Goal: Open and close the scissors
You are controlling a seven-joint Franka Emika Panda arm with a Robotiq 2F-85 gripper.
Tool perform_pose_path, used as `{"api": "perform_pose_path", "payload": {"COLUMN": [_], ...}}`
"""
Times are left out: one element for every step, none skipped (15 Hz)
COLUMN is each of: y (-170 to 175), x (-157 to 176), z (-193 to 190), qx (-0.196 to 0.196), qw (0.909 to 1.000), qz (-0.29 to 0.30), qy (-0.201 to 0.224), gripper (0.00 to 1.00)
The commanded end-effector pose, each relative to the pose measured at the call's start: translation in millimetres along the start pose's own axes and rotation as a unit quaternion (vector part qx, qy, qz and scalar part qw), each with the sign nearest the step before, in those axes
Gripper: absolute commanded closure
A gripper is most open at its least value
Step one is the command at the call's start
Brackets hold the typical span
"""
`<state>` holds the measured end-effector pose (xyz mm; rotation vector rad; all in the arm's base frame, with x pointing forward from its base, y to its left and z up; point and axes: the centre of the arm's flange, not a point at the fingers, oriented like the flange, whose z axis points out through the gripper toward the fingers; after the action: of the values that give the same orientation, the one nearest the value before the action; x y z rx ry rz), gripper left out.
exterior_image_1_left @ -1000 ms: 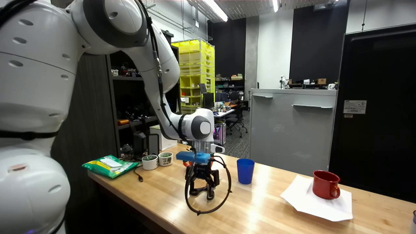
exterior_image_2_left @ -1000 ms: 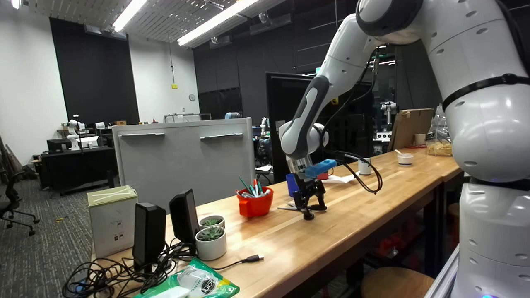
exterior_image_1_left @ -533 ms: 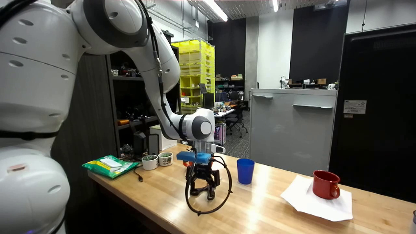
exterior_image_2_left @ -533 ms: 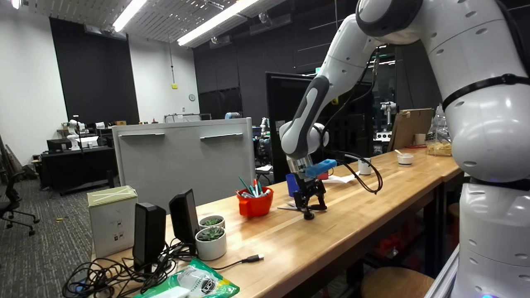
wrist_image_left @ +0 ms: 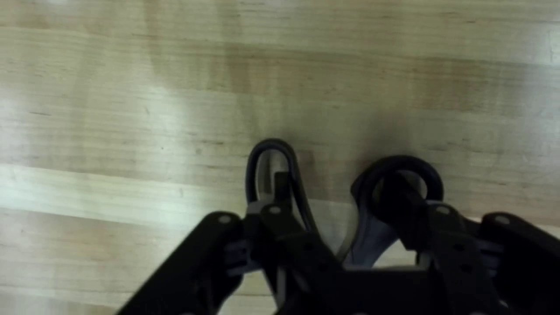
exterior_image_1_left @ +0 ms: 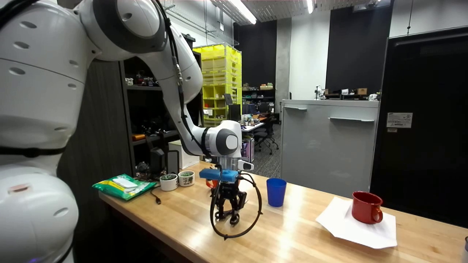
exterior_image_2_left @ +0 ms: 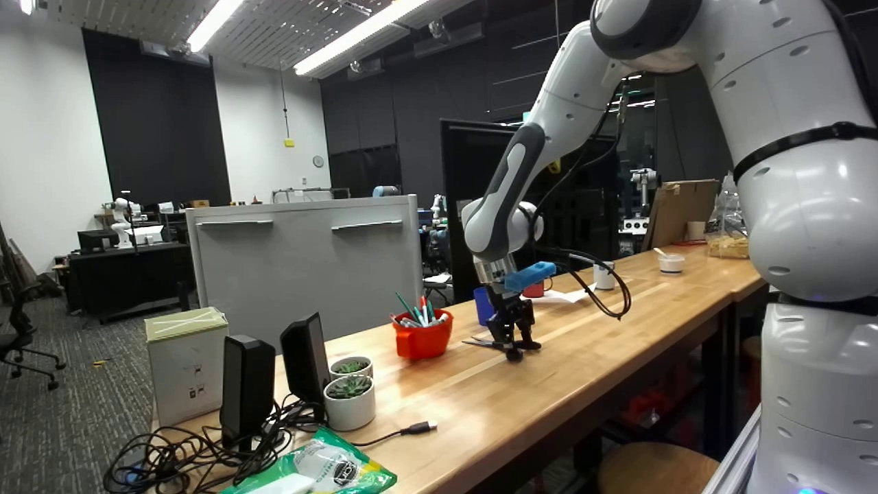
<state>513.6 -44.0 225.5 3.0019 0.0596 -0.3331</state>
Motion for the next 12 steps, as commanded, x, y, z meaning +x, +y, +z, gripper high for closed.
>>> {"api": "perform_pose_path", "payload": {"y": [1.6,1.8,1.9,1.8,2.1,2.3,2.5,2.5,2.3,2.4,2.5,2.7], "x": [-1.4,-0.9,-1.0,-1.0,-1.0,-1.1,-1.0,-1.1,-1.1,-1.2,-1.2,-1.4], "z": [-1.6,-1.8,-2.3,-2.5,-2.8,-3.2,-3.2,-3.5,-3.5,-4.0,-4.1,-4.6], "qx": [0.001,0.001,0.001,0.001,0.001,0.001,0.001,0.001,0.001,0.001,0.001,0.001], "qw": [1.0,1.0,1.0,1.0,1.0,1.0,1.0,1.0,1.0,1.0,1.0,1.0], "qz": [-0.008,-0.008,-0.008,-0.009,-0.008,-0.008,-0.008,-0.008,-0.008,-0.008,-0.008,-0.007], "qy": [-0.001,0.0,0.0,0.001,0.001,0.001,0.002,0.002,0.002,0.002,0.002,0.002], "gripper": [0.75,0.83,0.89,0.98,0.95,0.94,0.94,0.94,0.94,0.5,0.49,0.44]}}
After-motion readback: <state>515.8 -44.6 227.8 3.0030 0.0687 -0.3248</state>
